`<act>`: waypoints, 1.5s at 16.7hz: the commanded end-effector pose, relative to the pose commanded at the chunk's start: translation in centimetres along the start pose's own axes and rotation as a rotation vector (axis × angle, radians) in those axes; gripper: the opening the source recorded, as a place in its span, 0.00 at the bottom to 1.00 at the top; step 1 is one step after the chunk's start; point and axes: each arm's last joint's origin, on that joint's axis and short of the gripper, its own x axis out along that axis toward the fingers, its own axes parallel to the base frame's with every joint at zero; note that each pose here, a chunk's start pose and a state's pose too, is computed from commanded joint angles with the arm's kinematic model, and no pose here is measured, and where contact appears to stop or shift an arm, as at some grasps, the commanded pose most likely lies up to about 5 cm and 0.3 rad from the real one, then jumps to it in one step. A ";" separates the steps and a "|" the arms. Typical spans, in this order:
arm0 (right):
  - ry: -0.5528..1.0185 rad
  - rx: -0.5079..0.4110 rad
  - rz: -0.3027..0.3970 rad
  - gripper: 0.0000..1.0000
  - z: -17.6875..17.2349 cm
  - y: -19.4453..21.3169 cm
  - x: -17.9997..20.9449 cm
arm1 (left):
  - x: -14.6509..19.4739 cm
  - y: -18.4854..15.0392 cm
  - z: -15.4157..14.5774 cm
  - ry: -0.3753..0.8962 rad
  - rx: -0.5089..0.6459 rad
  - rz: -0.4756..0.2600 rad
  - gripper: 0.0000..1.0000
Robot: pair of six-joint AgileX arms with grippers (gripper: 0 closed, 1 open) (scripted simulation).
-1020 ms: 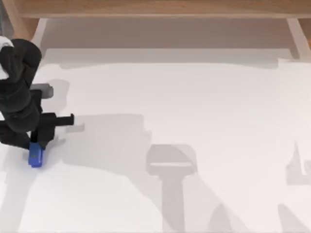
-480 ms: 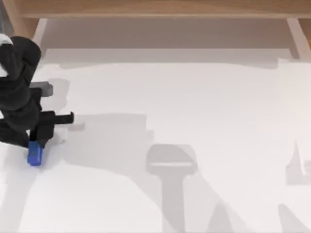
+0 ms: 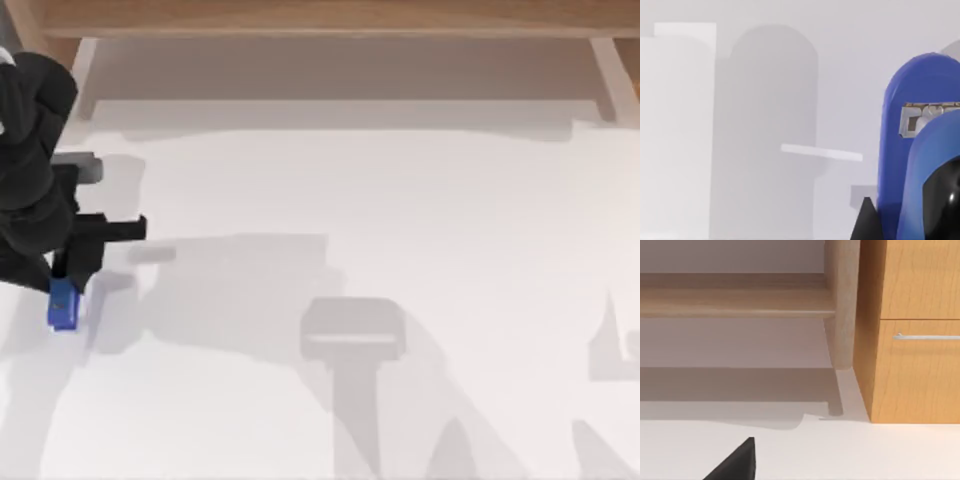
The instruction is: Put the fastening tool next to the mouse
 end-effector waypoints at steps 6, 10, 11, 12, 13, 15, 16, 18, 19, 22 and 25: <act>0.000 0.000 0.000 1.00 0.0 0.0 0.0 | -0.5 3.4 0.5 -0.007 0.015 0.001 0.00; 0.000 0.000 0.000 1.00 0.0 0.0 0.0 | -0.7 9.8 0.1 0.011 0.049 0.003 0.00; 0.000 0.000 0.000 1.00 0.0 0.0 0.0 | -0.8 11.5 -0.2 0.015 0.060 0.003 0.00; 0.000 0.000 0.000 1.00 0.0 0.0 0.0 | -0.9 13.1 -0.6 0.017 0.071 0.003 0.00; 0.000 0.000 0.000 1.00 0.0 0.0 0.0 | -1.1 14.6 -1.0 0.016 0.079 0.003 0.00; 0.000 0.000 0.000 1.00 0.0 0.0 0.0 | -1.5 17.0 -1.8 0.008 0.084 0.006 0.00; 0.000 0.000 0.000 1.00 0.0 0.0 0.0 | -1.7 17.7 -2.1 0.004 0.084 0.008 0.00; 0.000 0.000 0.000 1.00 0.0 0.0 0.0 | -1.8 18.2 -2.3 0.000 0.084 0.010 0.00; 0.000 0.000 0.000 1.00 0.0 0.0 0.0 | -1.8 18.2 -2.3 0.000 0.084 0.010 0.00; 0.000 0.000 0.000 1.00 0.0 0.0 0.0 | -1.6 18.1 -2.3 0.006 0.089 0.010 0.00; 0.000 0.000 0.000 1.00 0.0 0.0 0.0 | -1.5 18.1 -2.2 0.013 0.093 0.016 0.00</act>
